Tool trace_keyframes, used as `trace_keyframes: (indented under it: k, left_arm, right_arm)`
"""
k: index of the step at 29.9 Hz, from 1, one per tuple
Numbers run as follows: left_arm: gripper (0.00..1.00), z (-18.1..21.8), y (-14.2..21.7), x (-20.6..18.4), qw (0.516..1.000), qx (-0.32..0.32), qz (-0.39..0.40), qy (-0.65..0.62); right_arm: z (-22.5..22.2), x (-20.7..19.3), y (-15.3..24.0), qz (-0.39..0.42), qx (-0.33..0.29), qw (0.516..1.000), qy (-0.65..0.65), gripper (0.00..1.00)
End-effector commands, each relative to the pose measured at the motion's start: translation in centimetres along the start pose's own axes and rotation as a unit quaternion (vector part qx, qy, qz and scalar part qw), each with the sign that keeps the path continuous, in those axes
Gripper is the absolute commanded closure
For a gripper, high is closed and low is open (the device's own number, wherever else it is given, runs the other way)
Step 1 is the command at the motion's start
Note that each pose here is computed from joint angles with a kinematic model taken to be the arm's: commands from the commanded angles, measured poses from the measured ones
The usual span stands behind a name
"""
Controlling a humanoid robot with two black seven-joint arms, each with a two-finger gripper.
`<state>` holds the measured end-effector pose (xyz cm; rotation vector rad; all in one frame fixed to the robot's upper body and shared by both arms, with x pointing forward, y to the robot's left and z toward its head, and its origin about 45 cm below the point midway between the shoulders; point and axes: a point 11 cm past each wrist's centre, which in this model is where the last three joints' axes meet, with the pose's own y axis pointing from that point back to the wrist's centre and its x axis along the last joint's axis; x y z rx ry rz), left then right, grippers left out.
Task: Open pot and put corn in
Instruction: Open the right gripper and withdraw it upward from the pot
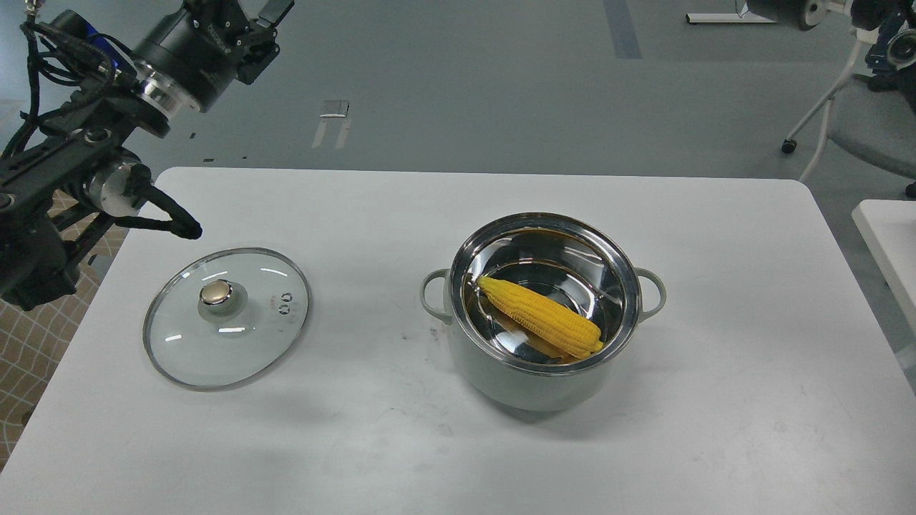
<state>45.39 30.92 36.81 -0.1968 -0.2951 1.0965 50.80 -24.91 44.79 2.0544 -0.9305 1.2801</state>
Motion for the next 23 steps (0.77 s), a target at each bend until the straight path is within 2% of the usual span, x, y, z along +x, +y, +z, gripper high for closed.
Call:
trace_keyframes:
  k: [1, 6, 12, 18, 23]
  left_arm:
    - [0.02, -0.7, -0.3, -0.1, 1.000, 0.001, 0.001, 0.014]
    - [0.02, -2.1, -0.9, -0.8, 0.998, 0.001, -0.024, 0.060]
    - [0.02, -6.2, -1.7, -2.7, 0.991, 0.031, -0.031, 0.123]
    - [0.02, -10.1, -0.9, -5.2, 0.984, 0.055, -0.018, 0.168]
    - [0.02, -11.5, -0.2, -6.3, 0.981, 0.065, -0.017, 0.184]
  right_arm:
    - [2.0, 0.9, 0.5, 0.050, 0.011, 0.991, -0.128, 0.00]
    - [4.3, -2.0, 0.6, 0.100, 0.048, 0.942, -0.316, 0.00]
    - [6.3, -8.0, 0.7, 0.153, 0.092, 0.832, -0.525, 0.00]
    - [7.2, -12.0, 0.0, 0.181, 0.089, 0.774, -0.601, 0.00]
    - [8.0, -13.8, 0.5, 0.188, 0.079, 0.759, -0.619, 0.00]
